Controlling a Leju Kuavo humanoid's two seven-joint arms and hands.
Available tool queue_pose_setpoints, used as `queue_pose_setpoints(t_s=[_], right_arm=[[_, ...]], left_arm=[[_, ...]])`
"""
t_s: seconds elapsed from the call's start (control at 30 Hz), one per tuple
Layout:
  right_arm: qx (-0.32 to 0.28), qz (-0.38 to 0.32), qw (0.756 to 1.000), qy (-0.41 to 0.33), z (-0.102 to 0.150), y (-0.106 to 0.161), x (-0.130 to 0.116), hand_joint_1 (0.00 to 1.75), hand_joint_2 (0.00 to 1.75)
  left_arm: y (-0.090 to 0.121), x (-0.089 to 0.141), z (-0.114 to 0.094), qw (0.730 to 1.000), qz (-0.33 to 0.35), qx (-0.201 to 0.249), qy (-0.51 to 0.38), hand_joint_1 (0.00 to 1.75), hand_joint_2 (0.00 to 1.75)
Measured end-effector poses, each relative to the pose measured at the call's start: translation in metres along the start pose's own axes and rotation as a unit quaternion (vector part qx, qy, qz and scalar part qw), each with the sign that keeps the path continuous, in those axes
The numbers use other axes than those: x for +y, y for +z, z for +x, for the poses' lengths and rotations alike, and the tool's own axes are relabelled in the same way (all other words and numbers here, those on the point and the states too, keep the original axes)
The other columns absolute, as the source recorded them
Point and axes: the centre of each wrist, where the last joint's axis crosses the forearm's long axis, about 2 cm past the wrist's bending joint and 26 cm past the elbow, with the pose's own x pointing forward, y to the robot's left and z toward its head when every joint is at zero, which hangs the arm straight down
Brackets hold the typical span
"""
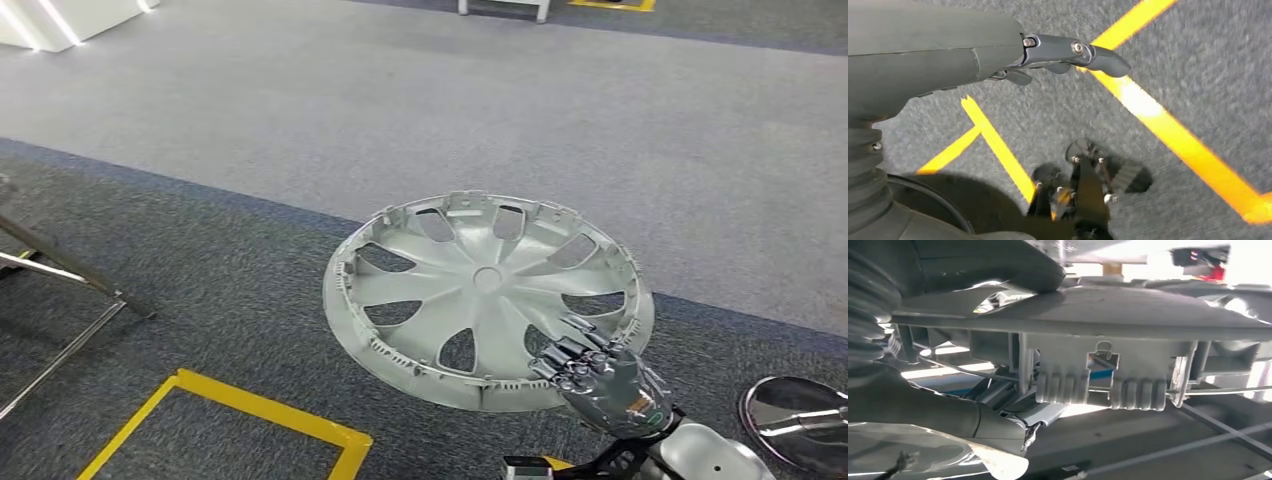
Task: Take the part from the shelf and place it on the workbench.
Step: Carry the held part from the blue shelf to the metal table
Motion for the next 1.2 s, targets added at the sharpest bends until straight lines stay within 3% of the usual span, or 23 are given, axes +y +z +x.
queue_pose_setpoints(t_s=[1.2], right_arm=[[-0.018,-0.003,1.0,-0.006,0.0022,-0.0016,0.0002,1.75,1.75]], left_arm=[[0.0013,-0.0043,0.0008,1.0,-0.005,0.008,-0.001,0.0,1.75]])
